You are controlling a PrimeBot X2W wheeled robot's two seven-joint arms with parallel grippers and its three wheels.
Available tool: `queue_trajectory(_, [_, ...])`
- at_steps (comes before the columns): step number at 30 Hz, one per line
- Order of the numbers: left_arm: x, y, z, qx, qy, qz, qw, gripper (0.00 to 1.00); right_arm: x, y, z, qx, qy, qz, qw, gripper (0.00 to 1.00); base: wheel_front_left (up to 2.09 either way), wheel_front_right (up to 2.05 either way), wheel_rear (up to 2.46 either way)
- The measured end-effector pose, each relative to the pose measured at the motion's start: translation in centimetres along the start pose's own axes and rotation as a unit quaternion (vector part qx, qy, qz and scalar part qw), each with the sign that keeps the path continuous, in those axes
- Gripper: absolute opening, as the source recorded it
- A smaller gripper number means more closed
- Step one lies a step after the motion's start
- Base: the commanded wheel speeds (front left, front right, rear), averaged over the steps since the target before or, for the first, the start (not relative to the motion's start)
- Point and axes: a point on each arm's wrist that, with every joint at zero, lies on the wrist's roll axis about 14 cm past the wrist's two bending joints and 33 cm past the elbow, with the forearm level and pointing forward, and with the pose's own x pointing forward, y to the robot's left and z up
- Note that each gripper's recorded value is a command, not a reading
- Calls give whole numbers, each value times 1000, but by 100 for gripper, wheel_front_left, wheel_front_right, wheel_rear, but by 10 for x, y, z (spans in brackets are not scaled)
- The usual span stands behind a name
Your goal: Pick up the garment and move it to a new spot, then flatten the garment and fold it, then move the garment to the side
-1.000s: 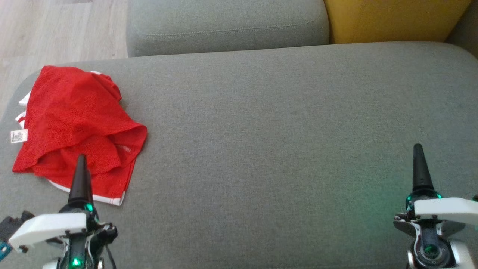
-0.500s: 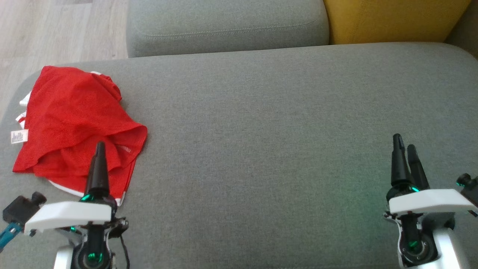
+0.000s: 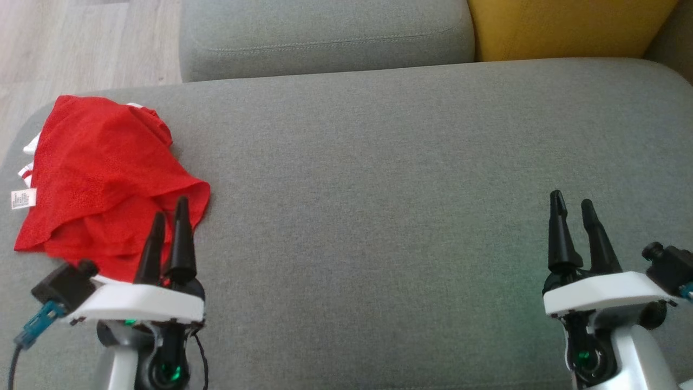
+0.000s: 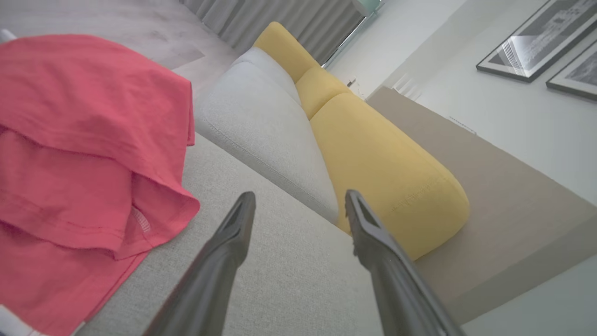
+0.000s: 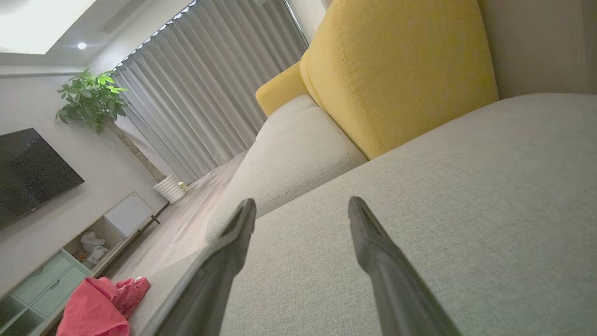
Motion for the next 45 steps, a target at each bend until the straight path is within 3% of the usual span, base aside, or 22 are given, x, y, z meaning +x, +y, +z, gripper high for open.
queue_trajectory(11, [1, -14, -12, 125, 11, -20, 992, 100, -1, 5, -1, -86, -1, 13, 996, 100, 0, 0, 0])
queue_trajectory(27, [-2, -22, -30, 268, 21, -41, 962, 100, -1, 14, -7, -182, -1, 36, 983, 100, 0, 0, 0])
queue_trajectory(33, [0, -20, -28, 267, 12, -32, 963, 100, -1, 16, -11, -183, 0, 41, 982, 100, 0, 0, 0])
queue_trajectory(45, [1, -11, -23, 240, -2, -26, 970, 100, -4, 9, -21, -116, 4, 27, 993, 100, 0, 0, 0])
